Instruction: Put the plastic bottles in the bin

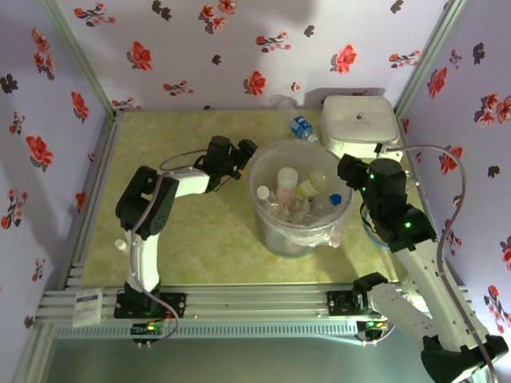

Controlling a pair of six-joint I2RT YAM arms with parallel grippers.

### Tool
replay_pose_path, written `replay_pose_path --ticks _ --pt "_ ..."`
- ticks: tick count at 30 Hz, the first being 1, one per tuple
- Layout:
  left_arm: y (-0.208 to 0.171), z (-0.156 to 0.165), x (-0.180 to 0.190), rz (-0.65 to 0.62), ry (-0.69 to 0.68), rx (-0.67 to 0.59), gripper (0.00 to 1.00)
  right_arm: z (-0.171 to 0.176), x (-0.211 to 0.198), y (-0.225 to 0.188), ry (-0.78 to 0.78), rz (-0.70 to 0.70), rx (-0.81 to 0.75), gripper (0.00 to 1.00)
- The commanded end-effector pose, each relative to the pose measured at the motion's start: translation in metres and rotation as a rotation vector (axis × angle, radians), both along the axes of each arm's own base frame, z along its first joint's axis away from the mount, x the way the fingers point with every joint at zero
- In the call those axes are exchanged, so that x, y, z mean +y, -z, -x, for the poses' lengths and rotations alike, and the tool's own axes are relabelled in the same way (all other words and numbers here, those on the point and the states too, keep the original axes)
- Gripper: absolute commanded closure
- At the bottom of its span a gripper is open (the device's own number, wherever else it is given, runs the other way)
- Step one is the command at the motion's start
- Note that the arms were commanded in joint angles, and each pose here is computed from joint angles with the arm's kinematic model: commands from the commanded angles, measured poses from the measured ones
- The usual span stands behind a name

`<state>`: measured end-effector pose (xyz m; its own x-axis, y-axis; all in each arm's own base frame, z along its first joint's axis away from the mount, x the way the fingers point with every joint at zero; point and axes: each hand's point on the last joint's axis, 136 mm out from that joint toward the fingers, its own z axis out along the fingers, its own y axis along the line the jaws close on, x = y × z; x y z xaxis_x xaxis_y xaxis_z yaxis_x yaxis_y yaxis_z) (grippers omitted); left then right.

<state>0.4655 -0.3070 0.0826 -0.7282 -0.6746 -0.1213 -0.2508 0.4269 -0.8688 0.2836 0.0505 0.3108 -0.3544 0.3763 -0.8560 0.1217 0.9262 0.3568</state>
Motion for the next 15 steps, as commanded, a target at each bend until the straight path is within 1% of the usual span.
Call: replay_pose_path --ticks 1,8,10,15 --pt "0.005 -0.001 -0.011 0.045 -0.005 0.04 0.15 0.002 -0.005 -0.007 0.022 -0.018 -0.025 0.29" --pt "0.013 0.006 -0.037 0.018 0.058 0.103 0.15 -0.001 -0.003 -0.004 0.02 -0.028 -0.025 0.29" --pt "0.018 0.008 -0.044 0.024 0.073 0.129 0.15 -0.001 -0.003 -0.003 0.021 -0.027 -0.023 0.29" --pt "0.022 0.011 -0.062 0.041 0.102 0.144 0.17 0.001 -0.006 -0.005 0.031 -0.025 -0.033 0.29"
